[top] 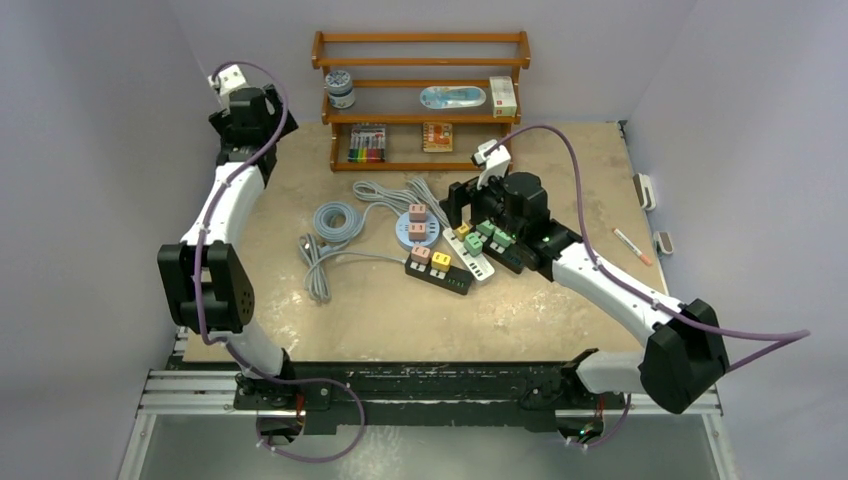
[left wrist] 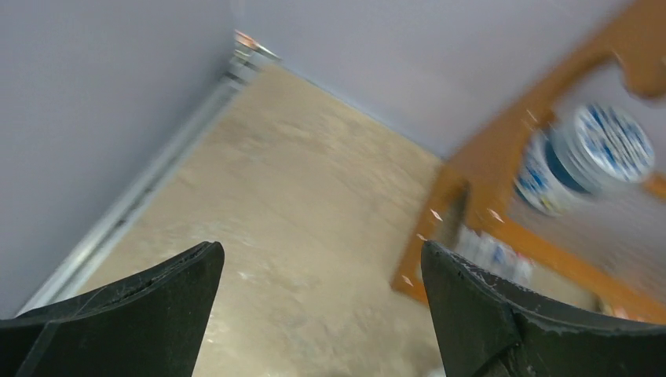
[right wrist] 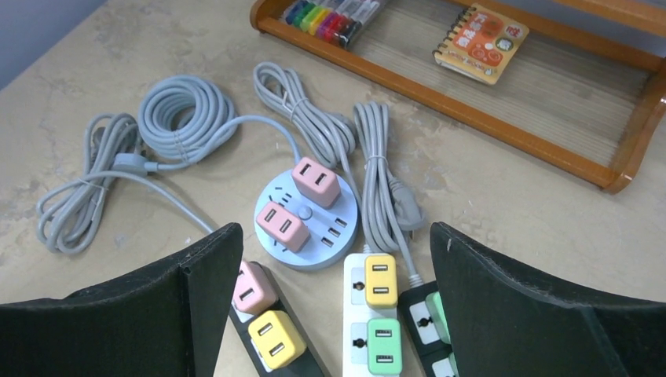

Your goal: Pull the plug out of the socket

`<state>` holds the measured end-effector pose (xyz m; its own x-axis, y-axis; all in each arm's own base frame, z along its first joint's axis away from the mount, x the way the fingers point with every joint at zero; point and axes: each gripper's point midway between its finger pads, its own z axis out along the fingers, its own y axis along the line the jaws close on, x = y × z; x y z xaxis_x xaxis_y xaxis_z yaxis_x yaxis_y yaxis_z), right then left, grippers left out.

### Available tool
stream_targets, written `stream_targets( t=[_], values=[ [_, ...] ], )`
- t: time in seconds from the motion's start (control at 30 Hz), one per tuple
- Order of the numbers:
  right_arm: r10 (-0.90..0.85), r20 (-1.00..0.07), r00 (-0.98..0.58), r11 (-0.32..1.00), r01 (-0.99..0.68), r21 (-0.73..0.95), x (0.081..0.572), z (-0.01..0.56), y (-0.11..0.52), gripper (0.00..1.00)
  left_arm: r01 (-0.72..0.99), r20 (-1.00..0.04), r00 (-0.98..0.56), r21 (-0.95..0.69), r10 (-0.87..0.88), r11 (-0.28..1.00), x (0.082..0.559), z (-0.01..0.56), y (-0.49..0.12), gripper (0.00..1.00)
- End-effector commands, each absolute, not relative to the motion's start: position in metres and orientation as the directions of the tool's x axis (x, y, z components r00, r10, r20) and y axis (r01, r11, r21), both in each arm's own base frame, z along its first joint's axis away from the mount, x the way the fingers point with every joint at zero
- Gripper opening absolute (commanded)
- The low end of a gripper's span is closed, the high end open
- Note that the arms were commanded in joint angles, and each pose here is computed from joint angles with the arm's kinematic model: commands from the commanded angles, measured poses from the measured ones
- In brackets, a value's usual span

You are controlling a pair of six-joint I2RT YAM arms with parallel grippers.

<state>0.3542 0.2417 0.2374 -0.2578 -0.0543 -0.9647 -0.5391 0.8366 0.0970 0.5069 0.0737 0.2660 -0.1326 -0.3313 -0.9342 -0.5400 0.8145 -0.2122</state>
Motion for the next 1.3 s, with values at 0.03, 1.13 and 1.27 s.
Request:
stream_targets(
  t=[0.03, 1.13, 1.27],
  values=[
    [-0.039, -0.966, -0.254, 0.840, -0.532, 0.106, 0.354, 0.234, 0.243, 0.90, -0.005, -0.851, -0.463, -0.276, -0.247, 0.961, 0.506, 0.253, -0.023, 0.95],
    [-0.002, -0.972, -0.237, 0.812, -0.567, 0.137, 0.333, 0.240, 0.241, 0.90, -0.864, -0.883, -0.358, 0.190, -0.304, 0.467, 0.484, 0.190, 0.174, 0.90],
    [-0.004, -0.970, -0.245, 0.811, -0.568, 0.140, 0.333, 0.235, 0.242, 0.90, -0.749, -0.866, -0.287, -0.063, -0.410, 0.659, 0.520, 0.191, 0.142, 0.93]
  ],
)
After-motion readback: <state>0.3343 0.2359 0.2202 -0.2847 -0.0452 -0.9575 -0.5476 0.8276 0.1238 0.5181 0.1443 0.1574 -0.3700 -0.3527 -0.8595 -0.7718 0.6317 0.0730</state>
